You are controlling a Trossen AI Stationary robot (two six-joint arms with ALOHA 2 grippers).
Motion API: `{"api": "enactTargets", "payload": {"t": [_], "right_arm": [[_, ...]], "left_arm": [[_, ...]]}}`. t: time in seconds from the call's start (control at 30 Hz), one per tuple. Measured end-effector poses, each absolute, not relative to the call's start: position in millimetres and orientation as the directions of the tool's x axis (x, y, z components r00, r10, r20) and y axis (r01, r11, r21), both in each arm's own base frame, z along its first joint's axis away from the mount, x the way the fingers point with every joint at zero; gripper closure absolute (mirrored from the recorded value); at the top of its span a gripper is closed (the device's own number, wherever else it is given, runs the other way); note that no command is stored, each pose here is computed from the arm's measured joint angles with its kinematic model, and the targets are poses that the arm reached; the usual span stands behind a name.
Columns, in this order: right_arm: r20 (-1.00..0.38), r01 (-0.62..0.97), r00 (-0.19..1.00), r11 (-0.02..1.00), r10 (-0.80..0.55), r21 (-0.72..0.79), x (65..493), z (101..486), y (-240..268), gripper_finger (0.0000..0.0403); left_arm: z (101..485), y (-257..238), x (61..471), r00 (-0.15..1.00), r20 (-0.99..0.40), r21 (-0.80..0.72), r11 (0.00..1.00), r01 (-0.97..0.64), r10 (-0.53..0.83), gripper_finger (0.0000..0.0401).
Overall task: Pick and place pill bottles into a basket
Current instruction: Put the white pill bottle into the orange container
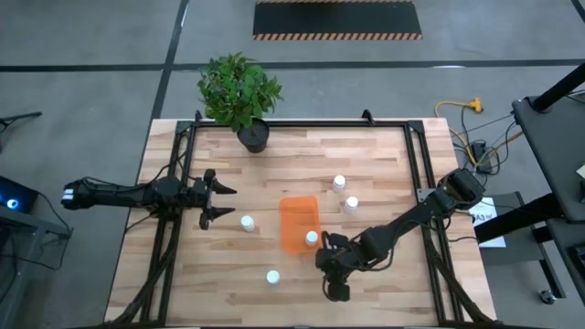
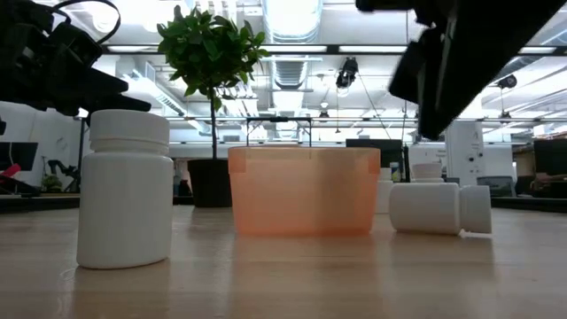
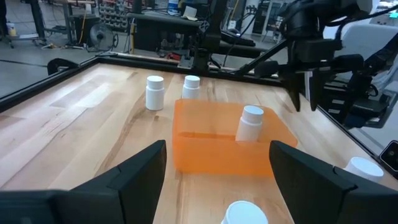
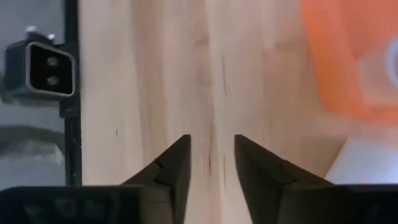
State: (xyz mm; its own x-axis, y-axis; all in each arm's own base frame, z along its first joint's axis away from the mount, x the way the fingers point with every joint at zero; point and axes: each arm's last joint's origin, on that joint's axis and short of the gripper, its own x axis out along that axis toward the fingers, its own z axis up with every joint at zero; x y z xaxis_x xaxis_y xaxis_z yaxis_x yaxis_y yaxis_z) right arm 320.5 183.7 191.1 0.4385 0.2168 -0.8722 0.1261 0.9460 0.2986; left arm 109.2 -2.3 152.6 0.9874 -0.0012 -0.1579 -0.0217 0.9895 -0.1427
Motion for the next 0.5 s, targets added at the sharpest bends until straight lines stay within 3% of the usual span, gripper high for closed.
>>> {"api": "enactTargets", "payload": {"t": [0.2, 0.5], "right_arm": [[-0.891, 0.289, 0.425, 0.909, 0.160, 0.301, 315.8, 188.4, 183.6, 0.0207], [-0.902, 0.407, 0.409, 0.858, 0.135, 0.313, 306.9, 197.1, 181.7, 0.0122]], "left_arm": [[152.7, -2.3, 109.2, 0.988, -0.156, -0.143, 0.990, -0.022, -0.001, 0.0134], [152.7, -2.3, 109.3, 0.988, -0.158, -0.143, 0.990, -0.022, -0.001, 0.0134]]}}
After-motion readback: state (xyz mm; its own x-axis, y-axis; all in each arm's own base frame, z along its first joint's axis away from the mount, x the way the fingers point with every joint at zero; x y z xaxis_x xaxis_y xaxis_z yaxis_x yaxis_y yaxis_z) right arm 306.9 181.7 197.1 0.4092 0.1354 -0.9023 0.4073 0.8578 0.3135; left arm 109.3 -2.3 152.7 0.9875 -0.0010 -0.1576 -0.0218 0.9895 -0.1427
